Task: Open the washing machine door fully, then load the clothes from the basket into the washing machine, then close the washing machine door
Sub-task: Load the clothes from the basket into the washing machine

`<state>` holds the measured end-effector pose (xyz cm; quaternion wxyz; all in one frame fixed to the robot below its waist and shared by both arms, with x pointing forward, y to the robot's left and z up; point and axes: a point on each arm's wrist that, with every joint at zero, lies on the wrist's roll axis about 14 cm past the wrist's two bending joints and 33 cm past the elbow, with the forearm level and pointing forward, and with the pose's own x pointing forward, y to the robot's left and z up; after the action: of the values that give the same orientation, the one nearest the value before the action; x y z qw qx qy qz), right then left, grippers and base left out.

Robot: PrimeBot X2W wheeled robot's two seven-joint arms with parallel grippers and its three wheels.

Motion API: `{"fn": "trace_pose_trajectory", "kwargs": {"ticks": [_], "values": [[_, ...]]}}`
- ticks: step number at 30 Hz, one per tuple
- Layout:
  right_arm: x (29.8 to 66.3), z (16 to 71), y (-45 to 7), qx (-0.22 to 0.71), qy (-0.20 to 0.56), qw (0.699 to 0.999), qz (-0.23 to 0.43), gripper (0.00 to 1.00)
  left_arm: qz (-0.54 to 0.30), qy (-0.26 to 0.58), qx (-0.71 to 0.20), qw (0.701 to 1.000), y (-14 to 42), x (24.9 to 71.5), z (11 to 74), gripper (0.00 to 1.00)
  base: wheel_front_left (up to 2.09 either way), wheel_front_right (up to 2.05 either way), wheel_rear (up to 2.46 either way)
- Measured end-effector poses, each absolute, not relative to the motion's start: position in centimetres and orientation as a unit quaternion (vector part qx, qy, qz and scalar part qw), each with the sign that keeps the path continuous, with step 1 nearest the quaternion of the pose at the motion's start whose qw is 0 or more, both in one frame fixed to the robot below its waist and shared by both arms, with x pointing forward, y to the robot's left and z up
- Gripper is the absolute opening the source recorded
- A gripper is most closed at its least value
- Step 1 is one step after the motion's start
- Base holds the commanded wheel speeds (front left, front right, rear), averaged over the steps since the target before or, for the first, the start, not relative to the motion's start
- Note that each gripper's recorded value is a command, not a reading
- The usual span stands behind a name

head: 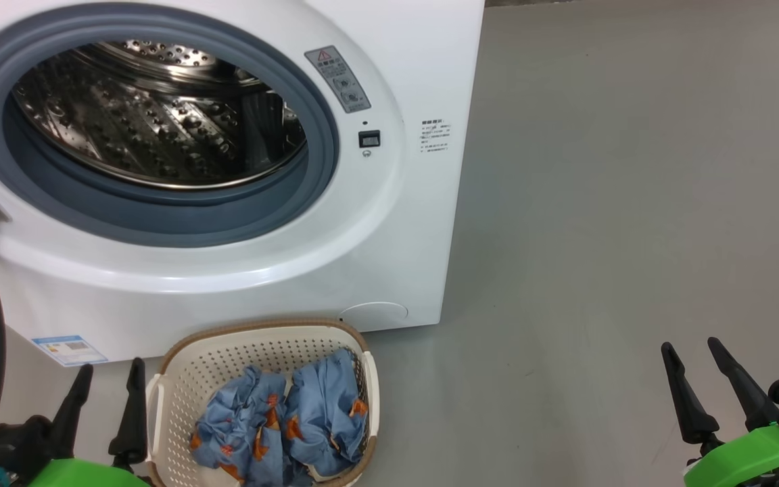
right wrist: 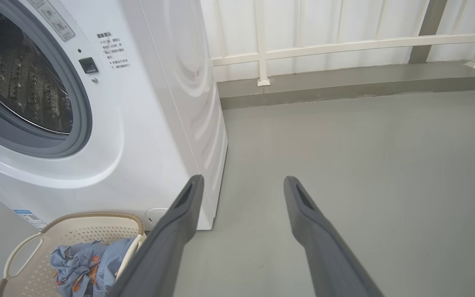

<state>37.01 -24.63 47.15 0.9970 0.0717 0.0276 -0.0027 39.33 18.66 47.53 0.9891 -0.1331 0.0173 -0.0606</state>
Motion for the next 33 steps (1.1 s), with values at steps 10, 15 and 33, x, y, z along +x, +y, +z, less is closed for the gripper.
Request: {"fn": "trace_pose_trajectory", "kwargs": {"ticks": [10, 15, 33], "values": [[37.4, 46.4, -24.2, 0.077, 0.038, 0.996, -0.001, 1.0, -0.062, 0.07, -0.138, 0.986, 17.7, 38.9, 44.2, 1.0, 0.0, 0.0, 0.0], [38.9, 46.5, -23.7, 0.079, 0.033, 0.996, 0.006, 1.0, -0.072, 0.128, -0.138, 0.979, 16.0, 38.8, 40.5, 1.0, 0.0, 0.0, 0.0], [45.2, 42.8, -22.6, 0.083, 0.058, 0.995, 0.013, 1.0, -0.12, 0.306, -0.075, 0.942, 12.8, 44.3, 28.8, 1.0, 0.0, 0.0, 0.0]]}}
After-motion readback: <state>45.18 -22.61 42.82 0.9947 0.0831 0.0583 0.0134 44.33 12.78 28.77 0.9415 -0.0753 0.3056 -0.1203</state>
